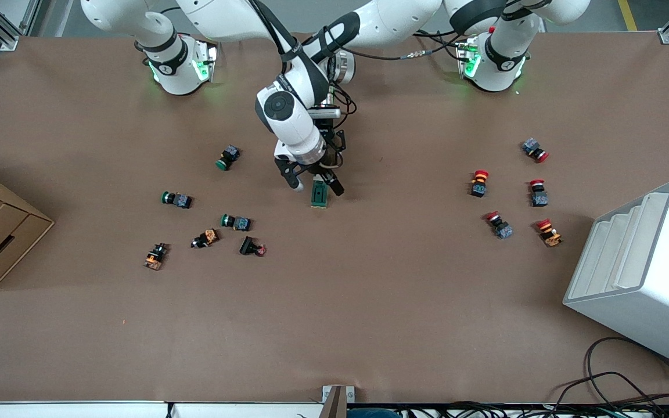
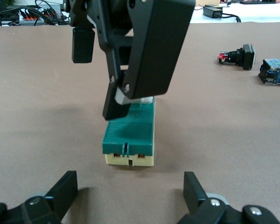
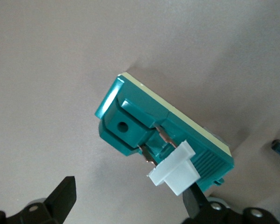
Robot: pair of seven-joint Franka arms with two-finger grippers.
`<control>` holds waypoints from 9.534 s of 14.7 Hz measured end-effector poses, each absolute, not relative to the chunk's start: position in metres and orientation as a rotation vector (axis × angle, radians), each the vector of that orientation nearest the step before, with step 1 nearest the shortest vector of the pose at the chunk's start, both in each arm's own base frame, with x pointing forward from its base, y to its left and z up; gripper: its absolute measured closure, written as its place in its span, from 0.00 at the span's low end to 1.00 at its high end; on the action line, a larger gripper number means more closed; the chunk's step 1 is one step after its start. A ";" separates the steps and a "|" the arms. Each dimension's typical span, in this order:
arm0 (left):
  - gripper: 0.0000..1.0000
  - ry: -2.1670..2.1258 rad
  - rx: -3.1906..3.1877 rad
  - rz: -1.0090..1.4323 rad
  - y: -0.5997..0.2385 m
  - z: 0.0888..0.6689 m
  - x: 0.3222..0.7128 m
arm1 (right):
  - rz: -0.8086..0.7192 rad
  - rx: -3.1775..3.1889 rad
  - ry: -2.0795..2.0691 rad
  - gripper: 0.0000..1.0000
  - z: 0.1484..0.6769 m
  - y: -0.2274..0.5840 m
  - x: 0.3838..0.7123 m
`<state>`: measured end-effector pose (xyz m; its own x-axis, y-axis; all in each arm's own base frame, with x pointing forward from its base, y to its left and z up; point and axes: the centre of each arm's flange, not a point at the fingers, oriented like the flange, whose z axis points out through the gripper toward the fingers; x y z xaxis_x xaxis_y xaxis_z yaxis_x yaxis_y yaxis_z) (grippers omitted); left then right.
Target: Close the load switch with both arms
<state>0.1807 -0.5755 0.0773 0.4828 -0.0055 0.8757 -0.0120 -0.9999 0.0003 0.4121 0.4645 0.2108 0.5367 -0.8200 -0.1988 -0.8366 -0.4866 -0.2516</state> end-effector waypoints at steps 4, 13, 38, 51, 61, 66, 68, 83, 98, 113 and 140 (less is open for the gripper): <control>0.00 -0.014 2.699 1.594 -0.575 0.077 0.181 | 0.044 -2.428 1.382 0.00 0.224 0.452 0.444; 0.00 -0.010 2.697 1.595 -0.575 0.077 0.181 | 0.041 -2.418 1.387 0.00 0.230 0.446 0.464; 0.00 -0.008 2.695 1.596 -0.575 0.077 0.181 | 0.296 -2.495 1.500 0.00 0.208 0.450 0.517; 0.00 -0.007 2.695 1.598 -0.575 0.077 0.182 | 0.453 -2.558 1.521 0.00 0.246 0.444 0.565; 0.00 -0.012 2.685 1.616 -0.573 0.075 0.187 | 0.398 -2.940 0.953 0.00 0.337 0.292 0.633; 0.00 -0.007 2.684 1.619 -0.572 0.075 0.189 | 0.380 -3.084 0.494 0.00 0.417 0.156 0.650; 0.00 0.001 2.683 1.623 -0.572 0.075 0.192 | 0.366 -3.118 0.312 0.00 0.443 0.102 0.651; 0.00 0.088 2.661 1.625 -0.571 0.075 0.204 | 0.275 -3.175 0.089 0.00 0.576 -0.068 0.617; 0.00 0.161 2.747 1.521 -0.593 0.116 0.242 | 0.277 -3.141 0.012 0.00 0.623 -0.039 0.543; 0.00 0.273 3.064 0.828 -0.559 0.386 0.414 | 0.155 -3.143 -0.026 0.00 0.627 -0.029 0.505; 0.00 0.584 2.914 0.194 -0.367 0.609 0.555 | 0.095 -3.153 -0.071 0.00 0.658 -0.012 0.468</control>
